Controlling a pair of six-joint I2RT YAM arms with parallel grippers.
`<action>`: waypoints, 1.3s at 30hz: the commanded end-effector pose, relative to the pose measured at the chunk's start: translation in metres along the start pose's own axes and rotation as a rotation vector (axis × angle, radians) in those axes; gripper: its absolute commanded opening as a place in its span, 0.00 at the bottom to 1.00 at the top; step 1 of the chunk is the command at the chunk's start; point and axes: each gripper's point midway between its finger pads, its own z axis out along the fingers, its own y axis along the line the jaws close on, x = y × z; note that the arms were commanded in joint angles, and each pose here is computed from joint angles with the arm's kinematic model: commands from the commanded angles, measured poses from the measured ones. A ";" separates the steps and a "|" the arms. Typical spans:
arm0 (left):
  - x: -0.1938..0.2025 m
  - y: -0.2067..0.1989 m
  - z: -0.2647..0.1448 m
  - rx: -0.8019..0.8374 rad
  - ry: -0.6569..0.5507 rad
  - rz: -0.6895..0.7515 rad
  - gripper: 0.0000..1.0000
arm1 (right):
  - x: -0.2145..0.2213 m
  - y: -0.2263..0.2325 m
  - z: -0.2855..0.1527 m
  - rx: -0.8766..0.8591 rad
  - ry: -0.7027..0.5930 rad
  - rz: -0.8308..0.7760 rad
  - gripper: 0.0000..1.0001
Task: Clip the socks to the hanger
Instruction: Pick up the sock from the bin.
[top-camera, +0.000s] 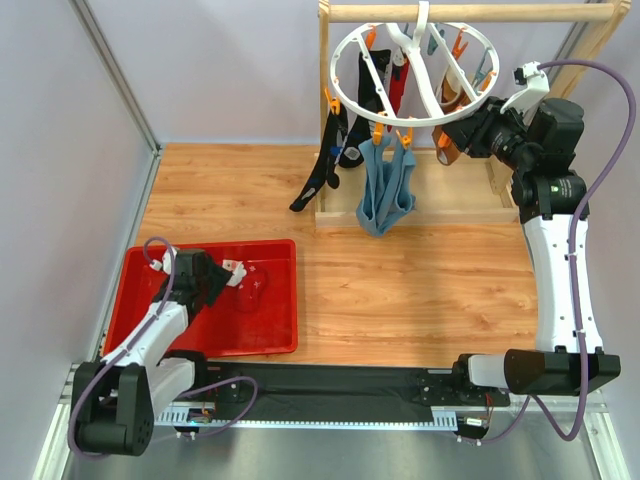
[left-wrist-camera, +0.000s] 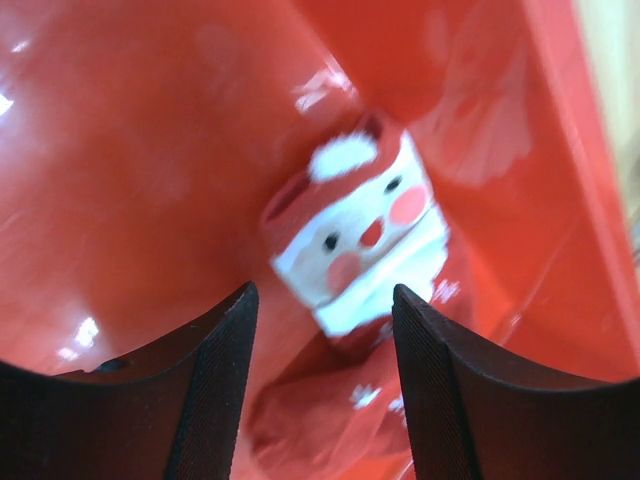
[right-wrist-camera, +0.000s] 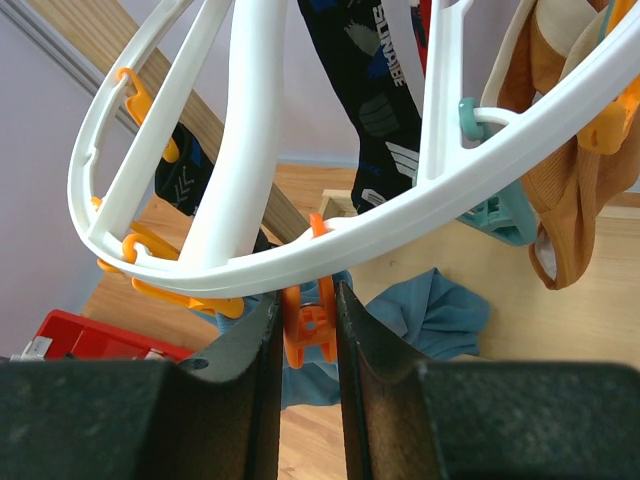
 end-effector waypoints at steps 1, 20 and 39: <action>-0.017 -0.015 0.009 0.041 -0.065 -0.081 0.63 | 0.002 0.007 -0.008 -0.016 0.003 -0.001 0.00; -0.031 -0.039 -0.011 0.116 -0.028 0.130 0.00 | 0.000 0.008 -0.006 -0.021 0.007 -0.003 0.00; 0.056 -0.287 -0.311 1.336 0.098 0.962 0.00 | -0.003 0.026 -0.013 -0.096 0.011 0.020 0.00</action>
